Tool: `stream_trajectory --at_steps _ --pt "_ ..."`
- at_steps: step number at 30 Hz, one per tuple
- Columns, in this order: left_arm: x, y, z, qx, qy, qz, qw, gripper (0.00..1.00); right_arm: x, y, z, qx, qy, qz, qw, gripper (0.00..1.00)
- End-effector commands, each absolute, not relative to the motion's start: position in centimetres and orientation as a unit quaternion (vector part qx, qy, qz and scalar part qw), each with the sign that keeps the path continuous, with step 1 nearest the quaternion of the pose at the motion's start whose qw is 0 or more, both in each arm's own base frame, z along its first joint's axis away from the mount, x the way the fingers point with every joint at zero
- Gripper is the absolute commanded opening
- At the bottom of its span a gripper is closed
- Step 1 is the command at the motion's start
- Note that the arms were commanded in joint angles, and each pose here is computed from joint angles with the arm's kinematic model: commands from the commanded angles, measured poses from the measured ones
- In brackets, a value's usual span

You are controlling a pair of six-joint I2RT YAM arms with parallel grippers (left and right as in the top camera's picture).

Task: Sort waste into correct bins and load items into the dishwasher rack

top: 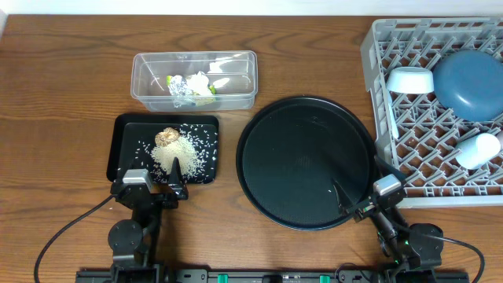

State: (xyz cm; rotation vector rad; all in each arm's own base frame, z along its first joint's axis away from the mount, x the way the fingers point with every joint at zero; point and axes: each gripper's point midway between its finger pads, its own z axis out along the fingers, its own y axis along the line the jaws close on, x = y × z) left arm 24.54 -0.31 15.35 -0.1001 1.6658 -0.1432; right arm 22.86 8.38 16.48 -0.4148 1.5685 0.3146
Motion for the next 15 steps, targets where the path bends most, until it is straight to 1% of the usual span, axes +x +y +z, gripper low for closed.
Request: stream_trajectory --at_steps 1,15 --pt "24.41 -0.5 13.93 -0.039 0.755 -0.065 0.651 0.98 22.82 8.42 16.42 -0.19 0.697 0.137 0.678 0.99" --pt "24.41 -0.5 13.93 -0.039 0.755 -0.065 0.651 0.98 22.82 8.42 16.42 -0.19 0.697 0.137 0.678 0.99"
